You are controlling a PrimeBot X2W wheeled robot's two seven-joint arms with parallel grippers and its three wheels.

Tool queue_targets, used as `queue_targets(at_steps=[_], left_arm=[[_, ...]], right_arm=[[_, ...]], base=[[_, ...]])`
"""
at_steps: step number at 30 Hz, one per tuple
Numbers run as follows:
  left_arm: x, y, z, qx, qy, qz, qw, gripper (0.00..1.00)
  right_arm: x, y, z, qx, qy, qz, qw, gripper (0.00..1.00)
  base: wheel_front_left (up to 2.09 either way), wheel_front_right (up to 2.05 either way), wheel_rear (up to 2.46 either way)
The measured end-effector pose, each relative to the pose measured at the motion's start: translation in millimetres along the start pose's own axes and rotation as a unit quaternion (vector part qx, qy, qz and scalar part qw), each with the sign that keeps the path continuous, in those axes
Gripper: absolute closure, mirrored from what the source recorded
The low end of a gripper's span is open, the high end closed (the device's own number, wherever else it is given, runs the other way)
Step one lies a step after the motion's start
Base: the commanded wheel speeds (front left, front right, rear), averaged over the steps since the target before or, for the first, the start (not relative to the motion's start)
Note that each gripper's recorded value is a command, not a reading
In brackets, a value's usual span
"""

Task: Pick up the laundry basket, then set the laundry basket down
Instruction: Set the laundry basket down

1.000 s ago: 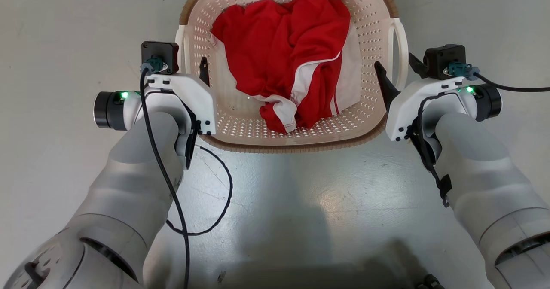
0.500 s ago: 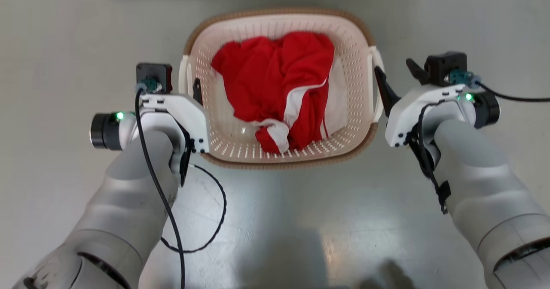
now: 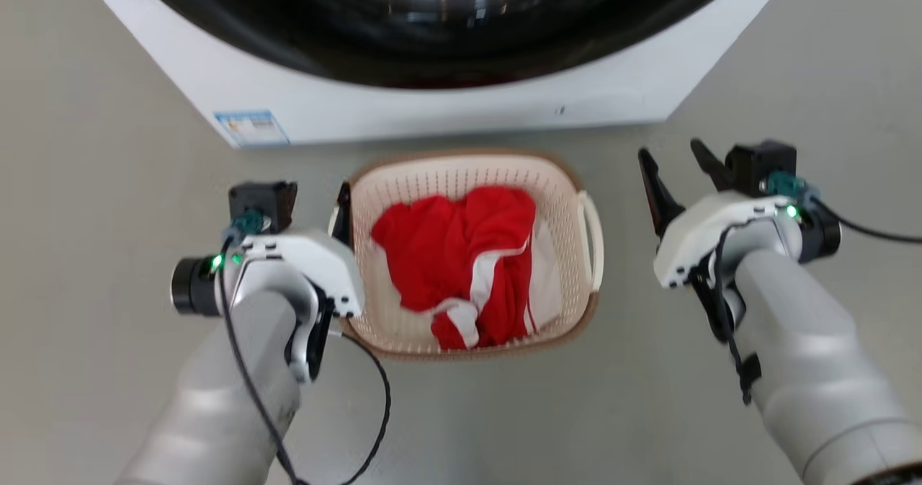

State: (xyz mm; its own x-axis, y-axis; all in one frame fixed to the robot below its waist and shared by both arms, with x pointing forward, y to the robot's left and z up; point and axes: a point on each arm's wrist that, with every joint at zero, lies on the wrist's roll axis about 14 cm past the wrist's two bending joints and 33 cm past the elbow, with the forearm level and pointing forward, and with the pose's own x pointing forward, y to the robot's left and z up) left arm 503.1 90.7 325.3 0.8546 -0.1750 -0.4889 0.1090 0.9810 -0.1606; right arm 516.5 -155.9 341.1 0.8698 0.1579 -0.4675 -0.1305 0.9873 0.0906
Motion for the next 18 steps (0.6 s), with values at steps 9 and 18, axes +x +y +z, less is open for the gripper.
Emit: queue_targets(at_steps=[9, 18], left_arm=[[-64.6, 6.5, 50.2, -0.019, -0.100, 0.016, 0.995, 0.00], [-112.9, 13.6, 65.1, -0.038, -0.156, 0.027, 0.987, 0.00]], right_arm=[[-63.3, -6.0, 57.1, -0.023, -0.097, -0.018, 0.995, 0.00], [-111.7, -2.5, 81.1, -0.042, -0.166, -0.020, 0.985, 0.00]], base=[[0.00, 0.00, 0.00], [0.00, 0.00, 0.00]])
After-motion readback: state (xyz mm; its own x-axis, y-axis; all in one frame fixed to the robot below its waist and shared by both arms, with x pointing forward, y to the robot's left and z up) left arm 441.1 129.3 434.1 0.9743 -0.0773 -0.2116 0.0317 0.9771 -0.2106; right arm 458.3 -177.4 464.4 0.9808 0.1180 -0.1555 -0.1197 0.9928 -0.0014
